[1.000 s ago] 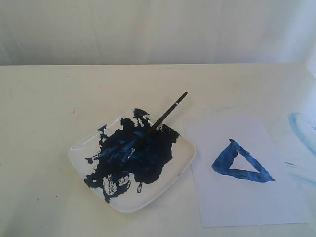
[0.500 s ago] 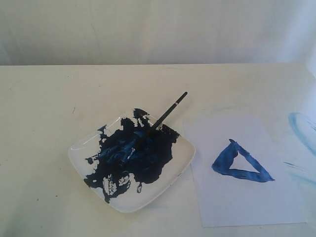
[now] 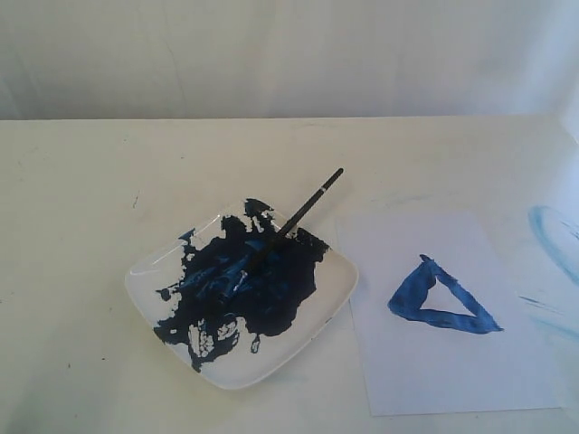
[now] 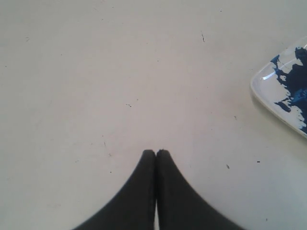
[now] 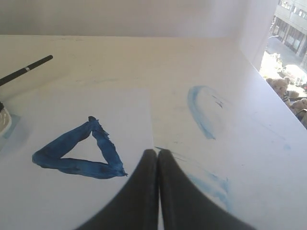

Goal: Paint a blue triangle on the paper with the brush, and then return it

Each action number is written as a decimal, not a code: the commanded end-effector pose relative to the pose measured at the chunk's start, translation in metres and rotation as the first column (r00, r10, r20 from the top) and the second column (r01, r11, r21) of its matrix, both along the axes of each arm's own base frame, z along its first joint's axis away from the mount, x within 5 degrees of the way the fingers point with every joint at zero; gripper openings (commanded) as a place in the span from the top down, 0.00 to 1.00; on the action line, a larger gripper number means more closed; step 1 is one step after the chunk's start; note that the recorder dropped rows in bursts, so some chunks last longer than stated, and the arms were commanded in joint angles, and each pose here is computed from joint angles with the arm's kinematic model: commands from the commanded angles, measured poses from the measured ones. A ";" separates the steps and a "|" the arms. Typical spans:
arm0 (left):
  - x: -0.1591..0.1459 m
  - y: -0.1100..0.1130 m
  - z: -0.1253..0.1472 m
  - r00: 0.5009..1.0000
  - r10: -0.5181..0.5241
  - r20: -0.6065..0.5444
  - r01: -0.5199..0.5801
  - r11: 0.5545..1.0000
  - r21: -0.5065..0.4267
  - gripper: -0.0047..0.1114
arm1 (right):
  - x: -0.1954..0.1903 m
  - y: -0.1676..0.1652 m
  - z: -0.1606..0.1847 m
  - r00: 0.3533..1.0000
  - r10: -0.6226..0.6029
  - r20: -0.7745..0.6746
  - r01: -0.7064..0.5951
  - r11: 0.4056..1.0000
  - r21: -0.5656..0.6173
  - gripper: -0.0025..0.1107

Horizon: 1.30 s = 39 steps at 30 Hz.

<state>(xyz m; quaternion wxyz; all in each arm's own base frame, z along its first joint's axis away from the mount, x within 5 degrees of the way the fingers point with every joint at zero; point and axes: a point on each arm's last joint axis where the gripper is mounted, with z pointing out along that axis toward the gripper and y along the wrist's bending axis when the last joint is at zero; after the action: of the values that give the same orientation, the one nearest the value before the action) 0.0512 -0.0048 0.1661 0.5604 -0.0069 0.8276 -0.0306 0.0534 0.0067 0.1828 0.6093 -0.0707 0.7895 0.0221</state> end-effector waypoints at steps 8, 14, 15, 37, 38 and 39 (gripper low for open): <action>0.000 0.000 -0.001 1.000 0.004 0.000 -0.004 1.000 -0.002 0.96 | 0.000 -0.004 0.001 0.998 -0.067 0.017 0.067 0.998 -0.002 0.98; 0.000 0.000 -0.001 1.000 0.001 0.000 -0.001 1.000 -0.002 0.96 | 0.000 -0.004 0.000 0.998 -0.069 0.010 0.069 0.998 -0.003 0.98; 0.000 0.000 -0.001 1.000 -0.004 0.000 0.004 1.000 -0.002 0.96 | 0.000 -0.004 0.000 0.998 -0.068 0.011 0.068 0.998 0.002 0.98; 0.000 -0.001 -0.001 1.000 -0.016 0.000 0.016 1.000 -0.002 0.96 | 0.000 -0.003 0.000 0.998 -0.060 0.011 0.060 0.998 0.002 0.98; 0.000 -0.001 -0.001 1.000 -0.016 0.000 0.016 1.000 -0.002 0.96 | 0.000 -0.003 0.000 0.999 -0.048 0.011 0.048 0.999 0.004 0.98; 0.000 -0.001 -0.001 1.000 -0.016 0.000 0.016 1.000 -0.002 0.96 | 0.000 -0.002 0.000 0.999 -0.037 0.011 0.037 0.999 0.004 0.98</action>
<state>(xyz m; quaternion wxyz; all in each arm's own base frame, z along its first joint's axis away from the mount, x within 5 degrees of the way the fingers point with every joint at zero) 0.0511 -0.0054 0.1661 0.5602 -0.0013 0.8277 -0.0335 0.0538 0.0036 0.1829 0.6104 -0.0479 0.7907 0.0045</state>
